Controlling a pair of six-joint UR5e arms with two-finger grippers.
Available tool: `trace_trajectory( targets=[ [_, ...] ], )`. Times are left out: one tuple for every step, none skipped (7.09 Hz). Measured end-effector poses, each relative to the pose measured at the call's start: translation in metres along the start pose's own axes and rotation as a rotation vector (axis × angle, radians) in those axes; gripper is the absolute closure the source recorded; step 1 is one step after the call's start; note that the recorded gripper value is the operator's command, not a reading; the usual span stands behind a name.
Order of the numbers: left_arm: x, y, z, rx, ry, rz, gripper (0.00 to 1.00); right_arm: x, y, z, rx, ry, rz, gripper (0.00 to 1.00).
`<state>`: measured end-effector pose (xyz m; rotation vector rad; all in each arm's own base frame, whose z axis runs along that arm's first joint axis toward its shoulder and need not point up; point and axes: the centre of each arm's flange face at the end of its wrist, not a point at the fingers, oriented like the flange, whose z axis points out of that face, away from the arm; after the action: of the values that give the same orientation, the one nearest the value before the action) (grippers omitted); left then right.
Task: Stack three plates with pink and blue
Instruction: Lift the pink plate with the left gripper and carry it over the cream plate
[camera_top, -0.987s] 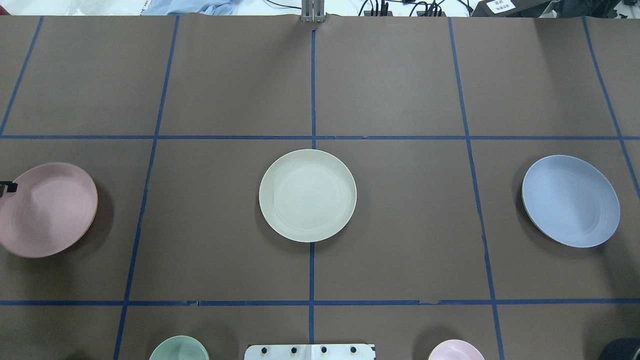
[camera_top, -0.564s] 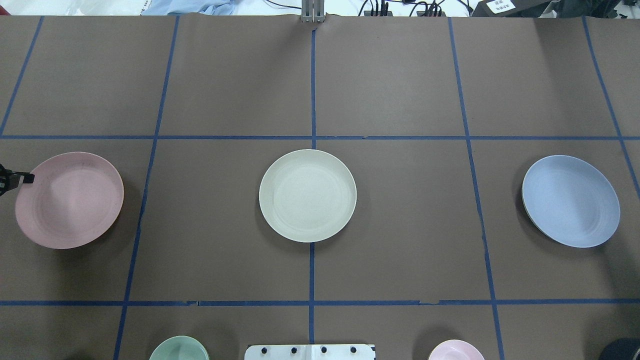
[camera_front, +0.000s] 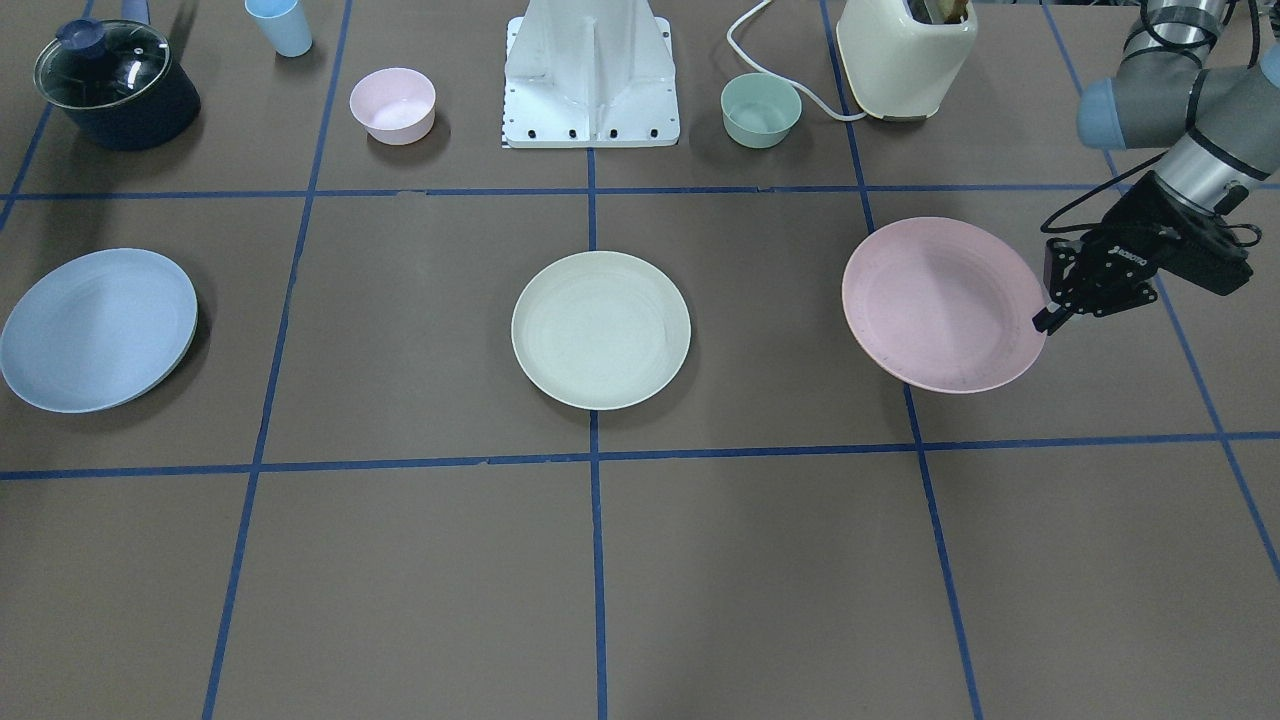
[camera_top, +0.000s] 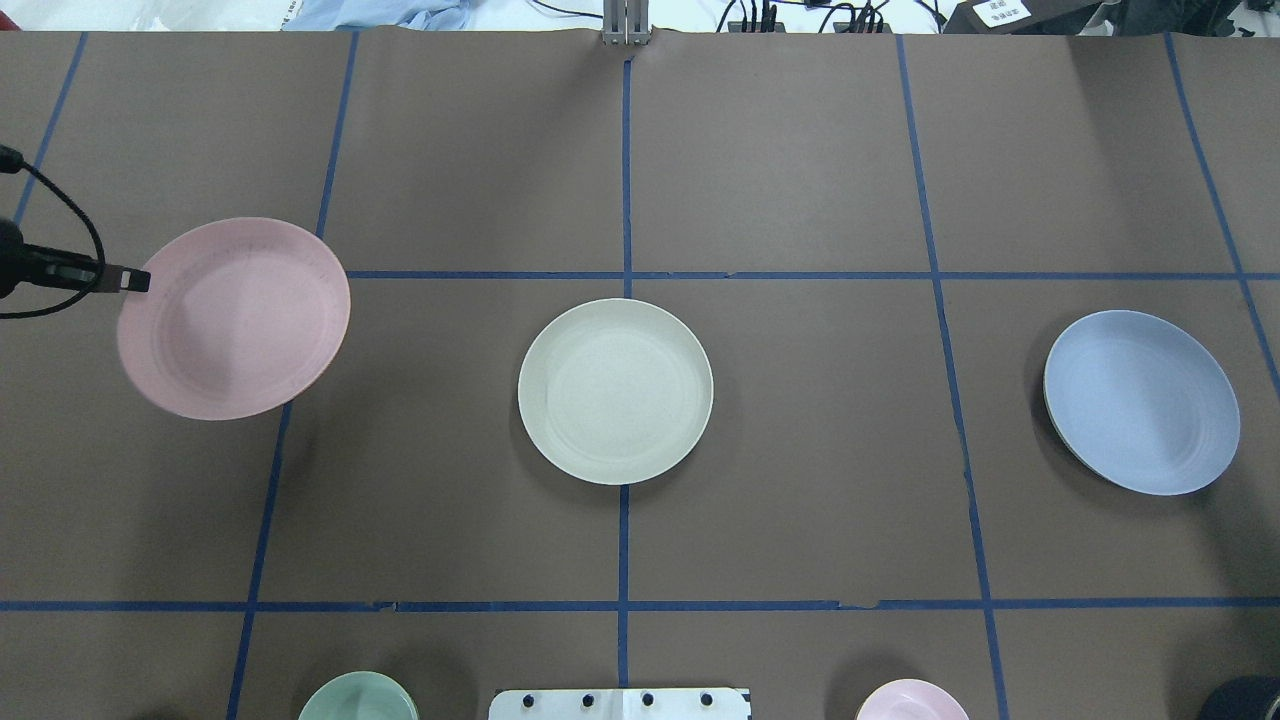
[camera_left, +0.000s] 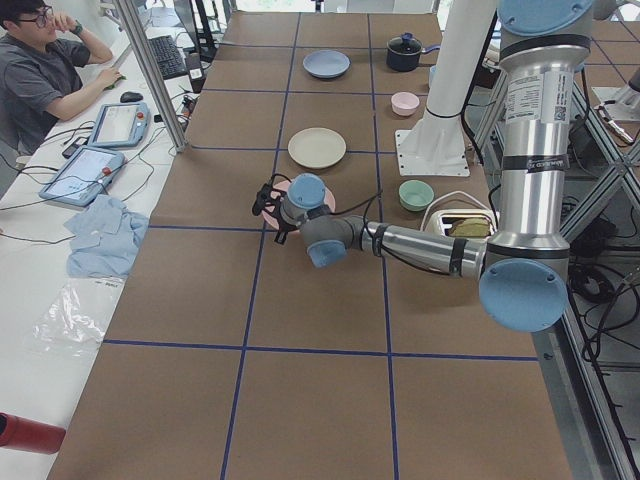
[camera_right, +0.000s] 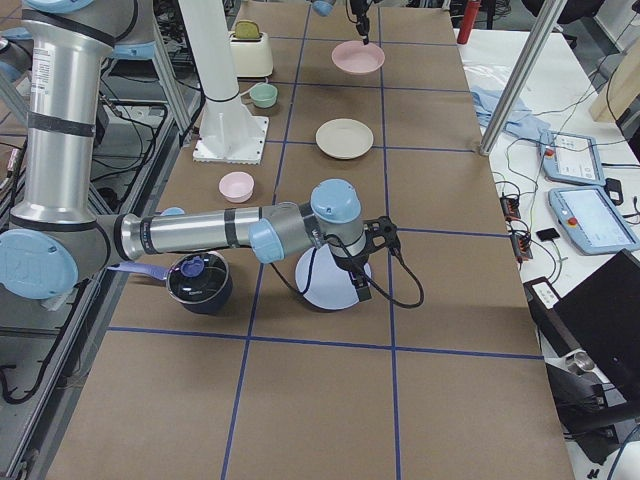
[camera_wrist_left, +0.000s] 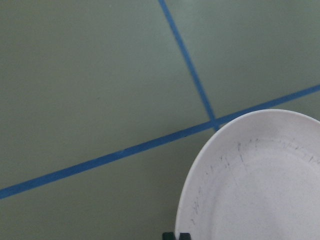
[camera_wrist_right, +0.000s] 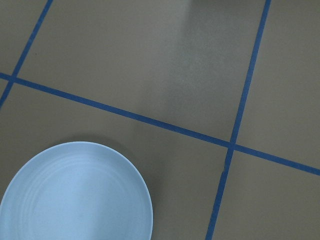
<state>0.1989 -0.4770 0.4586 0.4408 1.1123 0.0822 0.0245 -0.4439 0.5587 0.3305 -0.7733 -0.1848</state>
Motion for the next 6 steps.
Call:
trace_trajectory(
  targets=[
    [0.047, -0.012, 0.015, -0.003, 0.038, -0.057, 1.00, 0.000, 0.000, 0.000, -0.001, -0.001, 0.001, 0.00],
    [0.095, -0.015, 0.041, -0.010, 0.072, -0.105, 1.00, 0.001, 0.000, 0.001, -0.002, -0.001, 0.002, 0.00],
    [0.148, -0.014, 0.071, -0.021, 0.096, -0.155, 1.00, 0.001, 0.001, 0.002, -0.004, -0.002, 0.004, 0.00],
    [0.202, -0.013, 0.102, -0.031, 0.098, -0.201, 1.00, 0.002, 0.001, 0.002, -0.005, -0.002, 0.006, 0.00],
    [0.249, -0.011, 0.132, -0.039, 0.088, -0.238, 1.00, 0.003, 0.001, 0.003, -0.007, -0.002, 0.007, 0.00],
    [0.279, -0.006, 0.158, -0.045, 0.072, -0.259, 1.00, 0.004, 0.001, 0.004, -0.009, -0.002, 0.010, 0.00]
  ],
)
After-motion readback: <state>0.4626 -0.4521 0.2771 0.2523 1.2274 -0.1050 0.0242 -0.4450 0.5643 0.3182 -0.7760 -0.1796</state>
